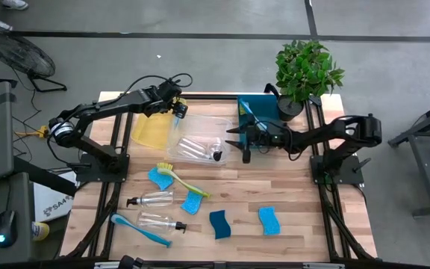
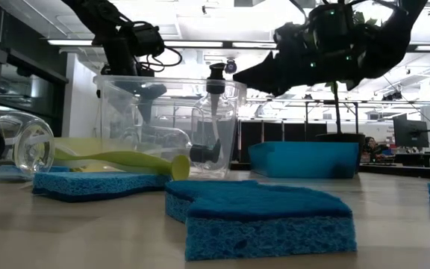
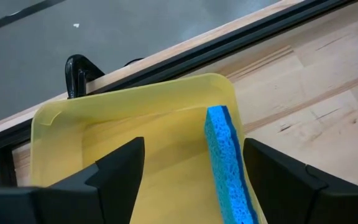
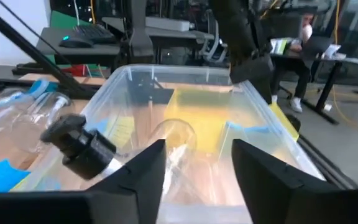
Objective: Pick & Place Kitchen Sink Supplies
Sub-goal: Adjust the transparent bin
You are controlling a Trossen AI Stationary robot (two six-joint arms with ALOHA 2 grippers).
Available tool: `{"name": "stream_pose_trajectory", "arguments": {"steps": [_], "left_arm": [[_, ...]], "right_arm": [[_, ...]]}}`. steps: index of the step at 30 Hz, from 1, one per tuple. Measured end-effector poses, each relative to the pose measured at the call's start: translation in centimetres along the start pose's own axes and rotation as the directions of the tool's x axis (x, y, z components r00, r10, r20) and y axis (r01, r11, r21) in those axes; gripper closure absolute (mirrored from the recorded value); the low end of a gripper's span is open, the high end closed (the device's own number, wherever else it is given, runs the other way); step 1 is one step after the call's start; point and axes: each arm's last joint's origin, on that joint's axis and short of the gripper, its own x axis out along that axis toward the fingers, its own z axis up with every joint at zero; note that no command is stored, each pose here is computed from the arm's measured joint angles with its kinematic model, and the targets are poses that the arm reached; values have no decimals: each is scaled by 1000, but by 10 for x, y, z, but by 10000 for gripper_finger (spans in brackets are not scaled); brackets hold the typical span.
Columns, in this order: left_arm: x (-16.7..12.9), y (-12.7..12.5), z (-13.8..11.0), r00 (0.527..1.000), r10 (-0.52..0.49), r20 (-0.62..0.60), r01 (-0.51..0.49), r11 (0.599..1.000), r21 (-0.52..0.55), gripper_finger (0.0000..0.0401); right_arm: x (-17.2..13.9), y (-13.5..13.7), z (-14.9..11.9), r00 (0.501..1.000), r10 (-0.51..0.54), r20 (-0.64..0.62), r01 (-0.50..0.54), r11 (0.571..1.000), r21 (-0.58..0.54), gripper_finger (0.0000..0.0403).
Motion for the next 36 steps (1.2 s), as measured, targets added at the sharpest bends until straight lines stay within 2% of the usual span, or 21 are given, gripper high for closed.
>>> {"name": "stream_pose_trajectory", "arguments": {"steps": [5,11,24,36], "left_arm": [[0,0,0,1000,0,0,0,1000,-1,132],[0,0,0,1000,0,-1,0,1000,-1,132],[0,-1,1,1000,-13,4,13,1000,-4,132],[0,-3,6,998,-21,63,22,1000,-9,132]], "right_arm": [[0,-1,0,999,-43,-5,43,999,-6,291],[0,-1,-1,999,-47,-18,46,999,-29,392],[-1,-9,-9,995,-35,-91,37,999,22,401],[-2,-11,-14,990,-16,-139,24,998,53,402]]}}
